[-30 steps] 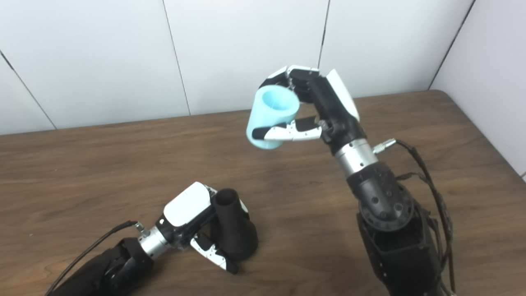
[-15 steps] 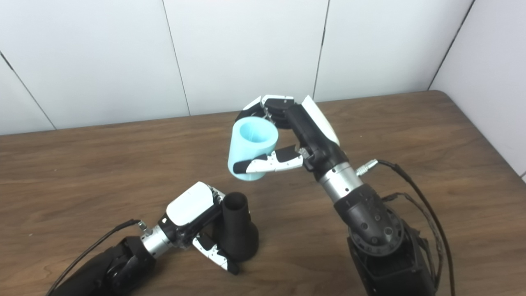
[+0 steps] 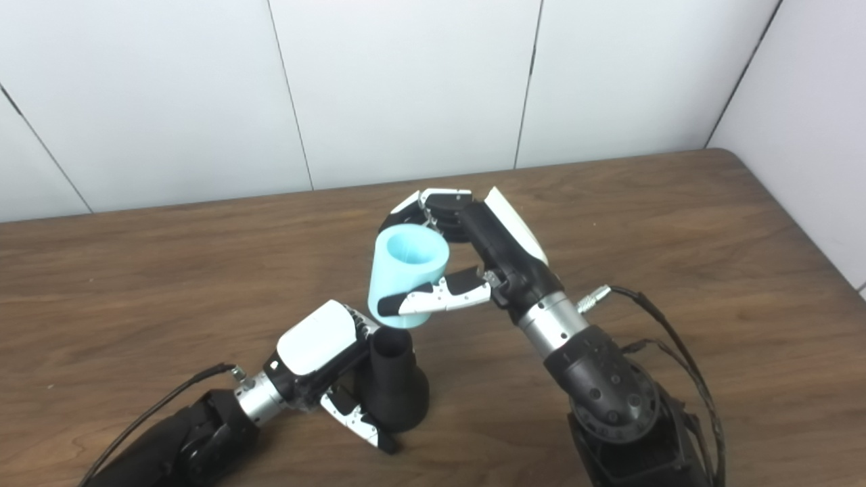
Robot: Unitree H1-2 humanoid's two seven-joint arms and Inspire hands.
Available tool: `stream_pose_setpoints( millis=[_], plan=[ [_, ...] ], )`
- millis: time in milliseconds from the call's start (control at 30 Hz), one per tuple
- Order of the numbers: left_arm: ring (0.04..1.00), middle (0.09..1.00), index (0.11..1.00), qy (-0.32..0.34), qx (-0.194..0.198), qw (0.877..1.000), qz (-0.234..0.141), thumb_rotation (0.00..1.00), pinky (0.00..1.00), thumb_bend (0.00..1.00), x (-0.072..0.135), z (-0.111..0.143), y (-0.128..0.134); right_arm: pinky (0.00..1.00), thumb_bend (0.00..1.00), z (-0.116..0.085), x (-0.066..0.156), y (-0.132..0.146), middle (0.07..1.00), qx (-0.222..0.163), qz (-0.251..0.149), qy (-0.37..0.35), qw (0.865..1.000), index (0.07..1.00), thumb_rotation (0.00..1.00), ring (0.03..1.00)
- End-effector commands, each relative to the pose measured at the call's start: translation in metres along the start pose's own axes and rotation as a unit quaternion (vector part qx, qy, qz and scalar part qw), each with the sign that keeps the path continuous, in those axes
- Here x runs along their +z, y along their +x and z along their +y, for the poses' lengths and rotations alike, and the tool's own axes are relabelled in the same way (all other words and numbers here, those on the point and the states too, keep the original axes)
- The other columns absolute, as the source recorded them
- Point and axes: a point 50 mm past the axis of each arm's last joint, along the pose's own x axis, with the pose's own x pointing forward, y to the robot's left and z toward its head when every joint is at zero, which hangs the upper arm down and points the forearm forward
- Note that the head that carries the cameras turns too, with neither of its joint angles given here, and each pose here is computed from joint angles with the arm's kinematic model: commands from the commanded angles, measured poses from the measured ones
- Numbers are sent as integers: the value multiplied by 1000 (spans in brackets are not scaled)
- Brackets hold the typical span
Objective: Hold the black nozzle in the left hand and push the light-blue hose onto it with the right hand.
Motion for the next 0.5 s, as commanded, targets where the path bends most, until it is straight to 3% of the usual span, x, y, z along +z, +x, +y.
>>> stream_pose_setpoints(
  millis=[0, 333, 467],
  plan=[
    [292, 427, 533, -74, -122, 988, 55, 0, 212, 515, 30, -97, -62, 312, 509, -4, 20, 1, 516, -8, -73, -13, 997, 521, 0, 399],
    [291, 418, 536, -82, -122, 987, 58, 0, 216, 513, 31, -95, -63, 305, 509, 2, 17, -5, 518, 10, -64, -9, 998, 521, 0, 393],
    [246, 471, 490, -83, -123, 987, 59, 0, 187, 523, 31, -95, -63, 317, 510, 4, 16, -7, 512, 18, -53, 1, 998, 521, 0, 400]
  ],
)
